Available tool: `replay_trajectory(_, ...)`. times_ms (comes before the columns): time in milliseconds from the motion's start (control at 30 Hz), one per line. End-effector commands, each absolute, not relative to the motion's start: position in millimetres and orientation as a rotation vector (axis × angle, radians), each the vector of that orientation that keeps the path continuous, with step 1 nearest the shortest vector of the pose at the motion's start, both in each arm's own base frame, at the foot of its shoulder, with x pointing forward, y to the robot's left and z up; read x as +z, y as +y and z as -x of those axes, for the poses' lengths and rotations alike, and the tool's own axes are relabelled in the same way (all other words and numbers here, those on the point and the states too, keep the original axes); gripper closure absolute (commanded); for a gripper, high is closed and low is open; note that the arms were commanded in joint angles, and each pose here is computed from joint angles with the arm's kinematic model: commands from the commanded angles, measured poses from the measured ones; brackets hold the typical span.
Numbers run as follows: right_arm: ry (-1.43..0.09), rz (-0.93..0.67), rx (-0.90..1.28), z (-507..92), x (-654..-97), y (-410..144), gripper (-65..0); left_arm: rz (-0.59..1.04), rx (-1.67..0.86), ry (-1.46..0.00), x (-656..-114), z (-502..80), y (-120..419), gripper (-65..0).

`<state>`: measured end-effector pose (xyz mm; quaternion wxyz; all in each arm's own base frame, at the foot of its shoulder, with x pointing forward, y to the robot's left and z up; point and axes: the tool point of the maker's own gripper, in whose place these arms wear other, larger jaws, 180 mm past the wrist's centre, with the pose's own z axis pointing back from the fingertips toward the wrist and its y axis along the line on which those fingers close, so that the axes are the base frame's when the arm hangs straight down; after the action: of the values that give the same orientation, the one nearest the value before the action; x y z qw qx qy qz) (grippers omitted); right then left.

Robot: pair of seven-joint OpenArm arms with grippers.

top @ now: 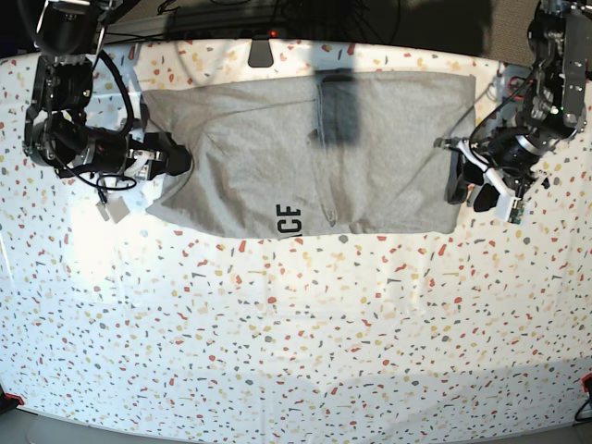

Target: Fold the T-shirt properly

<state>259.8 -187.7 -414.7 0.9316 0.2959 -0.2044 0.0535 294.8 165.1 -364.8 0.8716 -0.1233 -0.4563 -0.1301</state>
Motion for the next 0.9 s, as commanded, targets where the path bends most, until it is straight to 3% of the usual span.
replay_trajectory(0, -0.419, -0.602, 0.125, -262.1, -411.7, -187.0, -23.3, 0.255, -0.281, -1.009, -349.3, -303.6, 167.4, -27.3)
replay_trajectory(167, -0.455, -0.592, 0.116, -268.4, -412.2, -185.1, 0.0, 0.255, -0.281, -1.009, -349.3, -303.6, 167.4, -27.3)
replay_trajectory(867, -0.541, -0.358, 0.192, -286.7, -376.4, -254.4, 0.0, 0.218, -0.304, -0.985, -354.5, -301.6, 171.2, -27.3)
